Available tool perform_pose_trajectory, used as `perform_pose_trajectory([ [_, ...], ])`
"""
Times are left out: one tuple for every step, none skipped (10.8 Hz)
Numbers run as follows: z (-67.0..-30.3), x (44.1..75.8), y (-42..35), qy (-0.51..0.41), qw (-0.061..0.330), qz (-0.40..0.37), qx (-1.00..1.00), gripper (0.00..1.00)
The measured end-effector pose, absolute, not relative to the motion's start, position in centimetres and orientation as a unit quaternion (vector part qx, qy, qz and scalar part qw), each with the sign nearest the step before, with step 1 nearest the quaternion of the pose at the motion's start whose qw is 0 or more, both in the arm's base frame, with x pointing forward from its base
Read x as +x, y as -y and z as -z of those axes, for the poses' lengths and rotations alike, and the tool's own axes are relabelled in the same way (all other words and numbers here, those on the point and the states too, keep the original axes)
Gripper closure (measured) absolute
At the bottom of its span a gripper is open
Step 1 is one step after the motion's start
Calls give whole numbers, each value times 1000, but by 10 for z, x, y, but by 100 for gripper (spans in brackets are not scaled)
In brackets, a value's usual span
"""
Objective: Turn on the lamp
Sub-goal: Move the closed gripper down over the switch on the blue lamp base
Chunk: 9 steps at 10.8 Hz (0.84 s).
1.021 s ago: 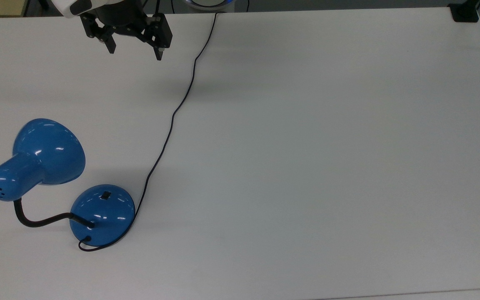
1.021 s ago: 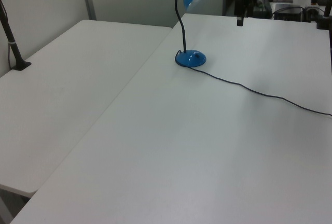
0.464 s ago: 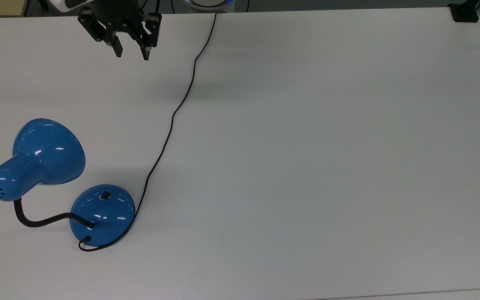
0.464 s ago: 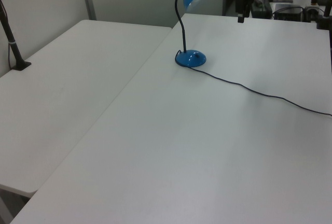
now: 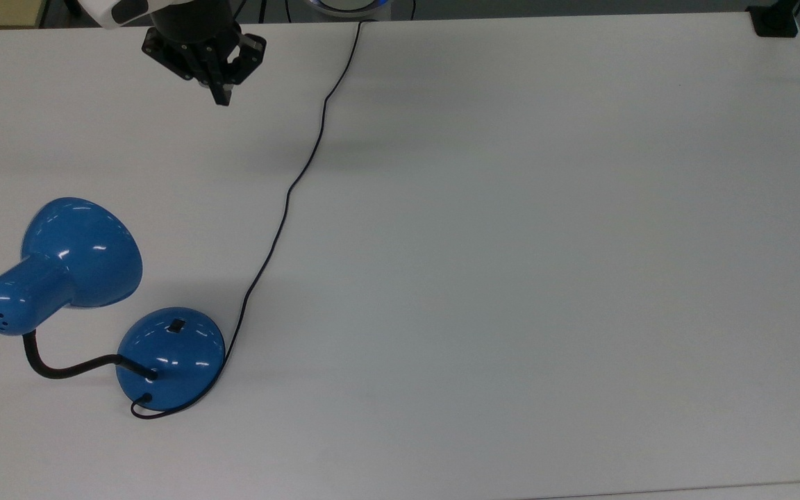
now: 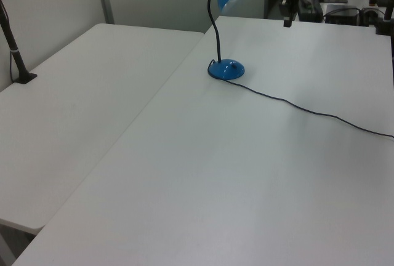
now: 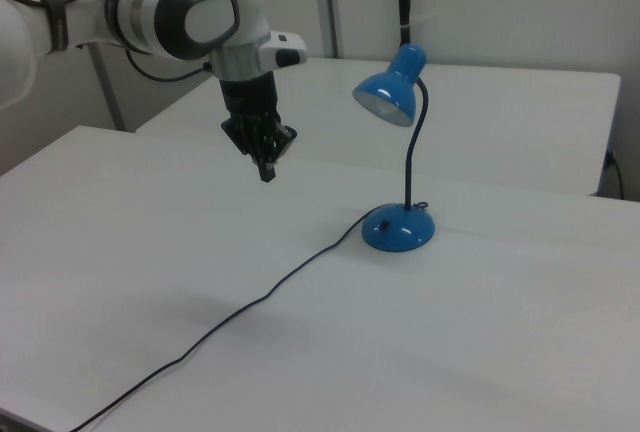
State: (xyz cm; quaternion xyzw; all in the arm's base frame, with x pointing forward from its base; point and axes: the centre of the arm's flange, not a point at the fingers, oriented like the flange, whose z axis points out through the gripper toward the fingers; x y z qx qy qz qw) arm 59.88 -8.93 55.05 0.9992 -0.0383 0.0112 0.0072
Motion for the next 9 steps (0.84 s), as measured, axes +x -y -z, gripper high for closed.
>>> perform_pose_trajectory([
  [-546, 606, 91, 39, 11, -29, 999, 99],
  [-535, 615, 95, 41, 16, -44, 998, 99],
  [-518, 626, 101, 45, 22, -54, 997, 99],
  [-497, 637, 105, 48, 29, -61, 997, 99],
  [-476, 648, 108, 48, 36, -71, 996, 99],
  [-457, 658, 110, 48, 43, -83, 994, 99],
  [-442, 666, 113, 47, 49, -94, 993, 99],
  [-429, 673, 115, 47, 54, -103, 992, 99],
  [-418, 678, 115, 52, 57, -113, 991, 99],
])
